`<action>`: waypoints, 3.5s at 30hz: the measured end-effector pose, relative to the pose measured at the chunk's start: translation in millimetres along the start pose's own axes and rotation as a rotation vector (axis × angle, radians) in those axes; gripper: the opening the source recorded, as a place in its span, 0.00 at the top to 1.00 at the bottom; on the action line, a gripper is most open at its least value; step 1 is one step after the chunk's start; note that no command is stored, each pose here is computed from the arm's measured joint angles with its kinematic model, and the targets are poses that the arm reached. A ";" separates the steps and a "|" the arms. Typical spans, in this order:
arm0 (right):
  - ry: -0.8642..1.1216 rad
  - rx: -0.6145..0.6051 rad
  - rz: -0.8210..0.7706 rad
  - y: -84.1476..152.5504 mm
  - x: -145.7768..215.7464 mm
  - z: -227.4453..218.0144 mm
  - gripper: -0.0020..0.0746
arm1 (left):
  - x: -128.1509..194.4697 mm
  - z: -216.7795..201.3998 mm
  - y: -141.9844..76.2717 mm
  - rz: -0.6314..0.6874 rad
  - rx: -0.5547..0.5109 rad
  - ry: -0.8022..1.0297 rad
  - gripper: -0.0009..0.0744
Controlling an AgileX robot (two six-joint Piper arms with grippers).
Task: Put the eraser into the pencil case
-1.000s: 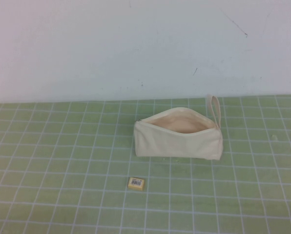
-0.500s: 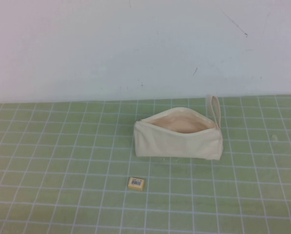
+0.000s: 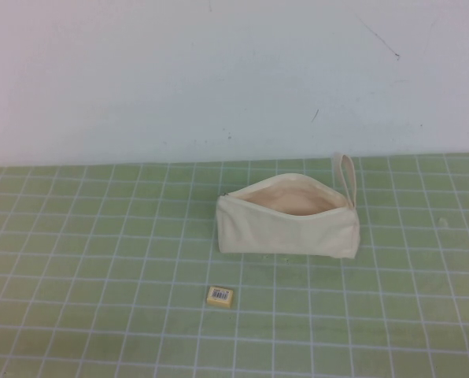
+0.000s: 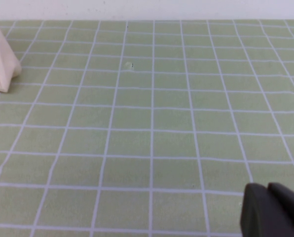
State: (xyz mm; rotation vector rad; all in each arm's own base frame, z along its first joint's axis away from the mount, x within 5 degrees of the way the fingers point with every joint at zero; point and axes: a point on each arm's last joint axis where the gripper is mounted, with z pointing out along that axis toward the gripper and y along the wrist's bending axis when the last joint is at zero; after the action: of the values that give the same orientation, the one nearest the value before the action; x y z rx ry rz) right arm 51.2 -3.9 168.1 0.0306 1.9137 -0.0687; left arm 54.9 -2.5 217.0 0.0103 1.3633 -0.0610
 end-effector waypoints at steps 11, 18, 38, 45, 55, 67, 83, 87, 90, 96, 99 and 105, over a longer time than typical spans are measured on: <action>0.000 0.000 0.000 0.0 0.0 0.0 0.97 | -26.9 -2.7 2.1 -0.094 -0.013 -0.251 0.99; 0.000 0.000 0.000 0.0 0.0 0.0 0.97 | -92.6 22.9 -5.1 -0.123 0.013 0.158 0.99; 0.000 0.000 0.000 0.0 0.0 0.0 0.97 | -36.5 196.1 -72.2 -0.043 0.335 1.208 0.99; 0.000 0.000 0.000 0.0 0.0 0.0 0.97 | 5.5 219.4 -142.1 0.164 0.370 1.326 0.99; 0.000 0.000 0.000 0.0 0.0 0.0 0.97 | 52.7 254.6 -183.0 0.176 0.360 1.435 0.65; 0.000 0.000 0.000 0.0 0.0 0.0 0.97 | 103.5 277.7 -202.5 0.189 0.344 1.536 0.42; 0.000 0.000 0.000 0.0 0.0 0.0 0.97 | 127.7 277.8 -205.1 0.183 0.323 1.569 0.61; 0.000 0.000 0.000 0.0 0.0 0.0 0.97 | 125.6 275.0 -204.3 0.178 0.315 1.605 0.61; 0.000 0.000 0.000 0.0 0.0 0.0 0.97 | 117.2 268.4 -203.7 0.189 0.354 1.666 0.61; 0.000 0.000 0.000 0.0 0.0 0.0 0.97 | 61.6 266.3 -209.1 0.098 0.499 1.570 0.61; 0.000 0.000 0.000 0.0 0.0 0.0 0.97 | 24.3 276.0 -212.4 0.040 0.539 1.398 0.61; 0.000 0.000 0.000 0.0 0.0 0.0 0.97 | -16.3 300.8 -218.4 -0.026 0.563 1.034 0.61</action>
State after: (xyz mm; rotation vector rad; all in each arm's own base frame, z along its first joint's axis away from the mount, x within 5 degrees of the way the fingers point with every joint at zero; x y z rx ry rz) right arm 51.2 -3.9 168.1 0.0306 1.9137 -0.0687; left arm 334.7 -232.8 301.1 0.5630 2.3330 -0.5152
